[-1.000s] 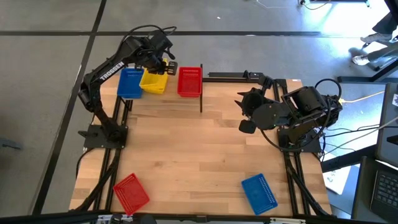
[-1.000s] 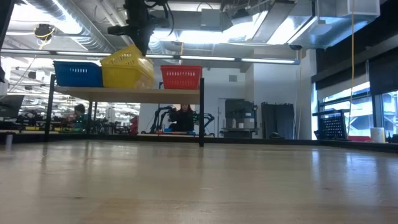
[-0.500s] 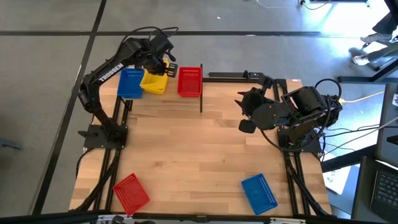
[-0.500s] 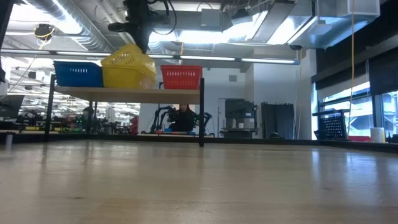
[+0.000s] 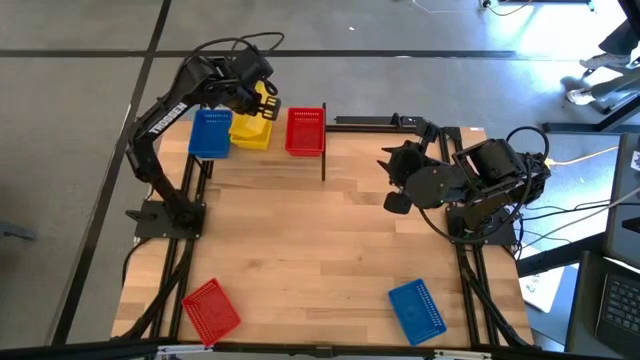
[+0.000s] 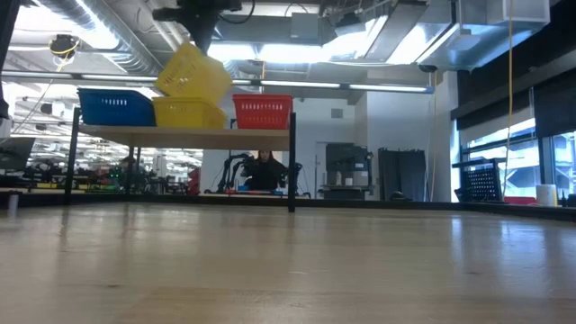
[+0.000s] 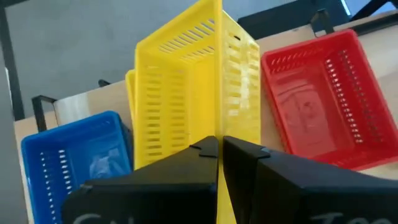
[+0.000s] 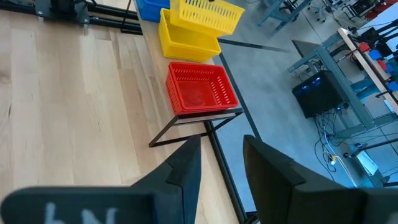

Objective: Stack baskets on shelf by color
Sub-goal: Stack the yellow bin on top of the yellow bins on the shelf, then stack the red bin on top of the red bins on the shelf

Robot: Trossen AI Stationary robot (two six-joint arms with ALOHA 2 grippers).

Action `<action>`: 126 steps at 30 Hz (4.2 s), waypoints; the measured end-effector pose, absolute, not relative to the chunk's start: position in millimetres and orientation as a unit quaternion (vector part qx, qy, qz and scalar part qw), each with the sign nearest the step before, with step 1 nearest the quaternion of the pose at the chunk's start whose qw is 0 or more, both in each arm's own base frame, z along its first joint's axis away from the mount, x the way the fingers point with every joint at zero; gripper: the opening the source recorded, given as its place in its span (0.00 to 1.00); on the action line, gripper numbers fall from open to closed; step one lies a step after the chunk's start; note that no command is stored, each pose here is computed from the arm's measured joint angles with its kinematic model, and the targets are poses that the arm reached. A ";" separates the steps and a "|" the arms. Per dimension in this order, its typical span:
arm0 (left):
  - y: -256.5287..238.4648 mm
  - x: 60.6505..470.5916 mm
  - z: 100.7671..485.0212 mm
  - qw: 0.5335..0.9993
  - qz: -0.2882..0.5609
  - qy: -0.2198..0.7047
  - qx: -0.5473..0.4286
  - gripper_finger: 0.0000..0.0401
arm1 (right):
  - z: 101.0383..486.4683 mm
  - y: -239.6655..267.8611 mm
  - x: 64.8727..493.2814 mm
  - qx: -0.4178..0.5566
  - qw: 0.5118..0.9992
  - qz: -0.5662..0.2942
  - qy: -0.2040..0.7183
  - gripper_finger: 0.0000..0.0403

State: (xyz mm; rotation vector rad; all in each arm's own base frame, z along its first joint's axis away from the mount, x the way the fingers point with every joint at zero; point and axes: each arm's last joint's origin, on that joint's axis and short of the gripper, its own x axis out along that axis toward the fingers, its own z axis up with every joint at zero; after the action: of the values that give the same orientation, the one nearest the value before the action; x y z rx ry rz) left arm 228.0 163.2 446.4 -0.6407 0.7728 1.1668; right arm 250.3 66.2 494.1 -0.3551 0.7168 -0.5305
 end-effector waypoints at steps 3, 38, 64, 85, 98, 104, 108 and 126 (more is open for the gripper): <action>158.2 224.6 450.4 0.713 0.535 0.357 -0.278 0.00 | 494.4 66.3 250.7 -0.169 0.888 -0.255 0.343 0.29; 151.1 229.2 442.3 0.697 0.560 0.378 -0.240 0.00 | 494.7 56.5 253.5 -0.159 0.884 -0.273 0.344 0.29; 152.7 233.0 430.1 0.693 0.542 0.414 -0.231 0.18 | 494.6 56.6 253.5 -0.162 0.884 -0.272 0.345 0.29; 12.4 248.1 456.6 0.854 0.149 0.485 -0.113 0.17 | 503.3 61.5 226.2 -0.055 0.919 -0.035 0.389 0.29; -88.8 218.2 420.9 0.821 -0.024 0.568 -0.047 0.17 | 422.6 96.4 223.9 -0.003 0.820 0.085 0.566 0.29; -123.6 202.2 387.0 0.776 -0.071 0.627 -0.003 0.16 | 385.4 114.6 233.3 0.041 0.788 0.109 0.604 0.29; -144.4 195.4 361.3 0.758 -0.083 0.646 0.022 0.16 | 373.1 122.4 238.8 0.051 0.792 0.113 0.597 0.29; -206.9 172.3 244.0 0.739 -0.275 0.605 0.109 0.16 | 375.5 131.0 246.5 0.069 0.808 0.174 0.559 0.29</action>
State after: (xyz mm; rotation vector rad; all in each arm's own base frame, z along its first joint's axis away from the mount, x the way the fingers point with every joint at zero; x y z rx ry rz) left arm 172.3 -206.9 244.0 0.2399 1.3282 -0.6036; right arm 246.5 131.0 375.5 0.1465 1.1949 0.3728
